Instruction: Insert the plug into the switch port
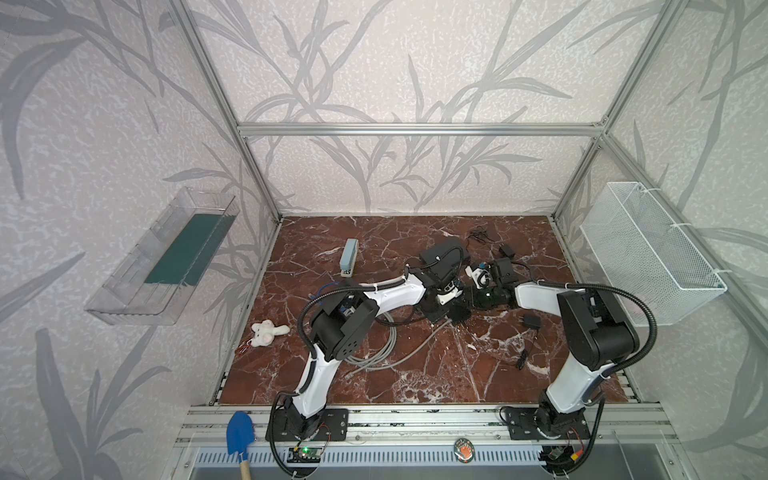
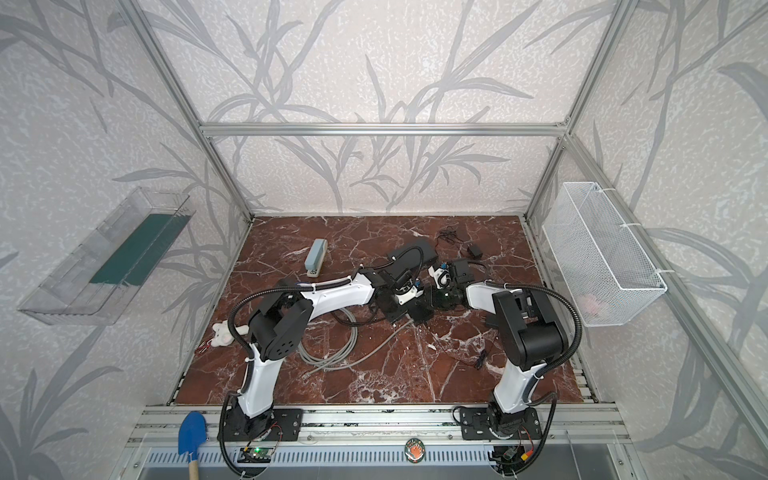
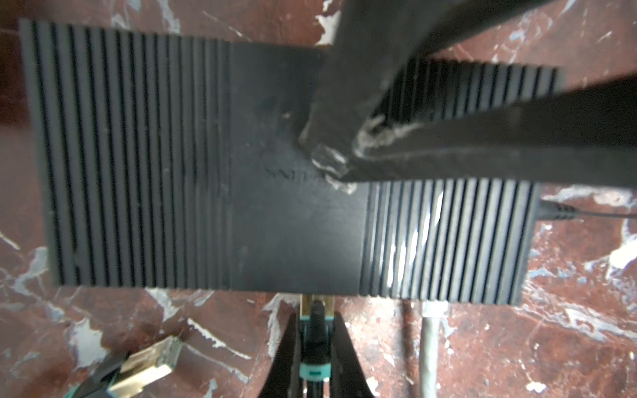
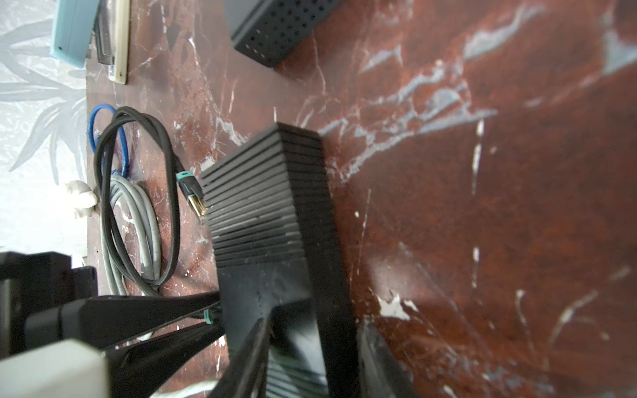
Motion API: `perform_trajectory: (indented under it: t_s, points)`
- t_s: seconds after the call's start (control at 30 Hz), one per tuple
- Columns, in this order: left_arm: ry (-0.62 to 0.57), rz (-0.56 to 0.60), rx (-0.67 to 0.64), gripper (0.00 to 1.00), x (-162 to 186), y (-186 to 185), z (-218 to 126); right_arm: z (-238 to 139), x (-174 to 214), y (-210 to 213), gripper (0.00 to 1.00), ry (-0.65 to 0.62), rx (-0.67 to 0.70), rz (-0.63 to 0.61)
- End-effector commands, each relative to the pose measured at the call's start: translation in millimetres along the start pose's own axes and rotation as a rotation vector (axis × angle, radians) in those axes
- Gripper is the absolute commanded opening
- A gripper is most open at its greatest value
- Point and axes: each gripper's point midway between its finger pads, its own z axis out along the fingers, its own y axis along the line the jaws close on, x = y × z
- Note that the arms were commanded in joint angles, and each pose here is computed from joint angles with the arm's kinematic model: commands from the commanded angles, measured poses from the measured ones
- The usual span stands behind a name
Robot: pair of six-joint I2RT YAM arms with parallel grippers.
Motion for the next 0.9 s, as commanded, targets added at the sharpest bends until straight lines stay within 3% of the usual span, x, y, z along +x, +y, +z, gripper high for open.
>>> perform_trajectory:
  t_s: [0.0, 0.2, 0.43, 0.53, 0.67, 0.87]
  points:
    - [-0.256, 0.135, 0.108, 0.00, -66, -26, 13, 19, 77, 29, 0.39, 0.268, -0.141, 0.009]
    - [-0.389, 0.196, 0.134, 0.00, -98, -32, 4, 21, 90, 51, 0.35, 0.331, -0.197, -0.062]
    - [-0.423, 0.165, 0.134, 0.00, -113, -31, -5, 14, 78, 48, 0.38, 0.304, -0.152, -0.032]
    - [-0.368, 0.158, 0.124, 0.05, -97, -31, -13, -2, 55, 26, 0.46, 0.257, -0.031, 0.024]
    - [-0.301, 0.138, 0.079, 0.20, -71, -27, -35, -33, 23, 3, 0.54, 0.172, 0.111, 0.091]
    - [-0.243, 0.103, -0.031, 0.38, -48, -9, -65, -71, -2, 1, 0.65, 0.063, 0.243, 0.077]
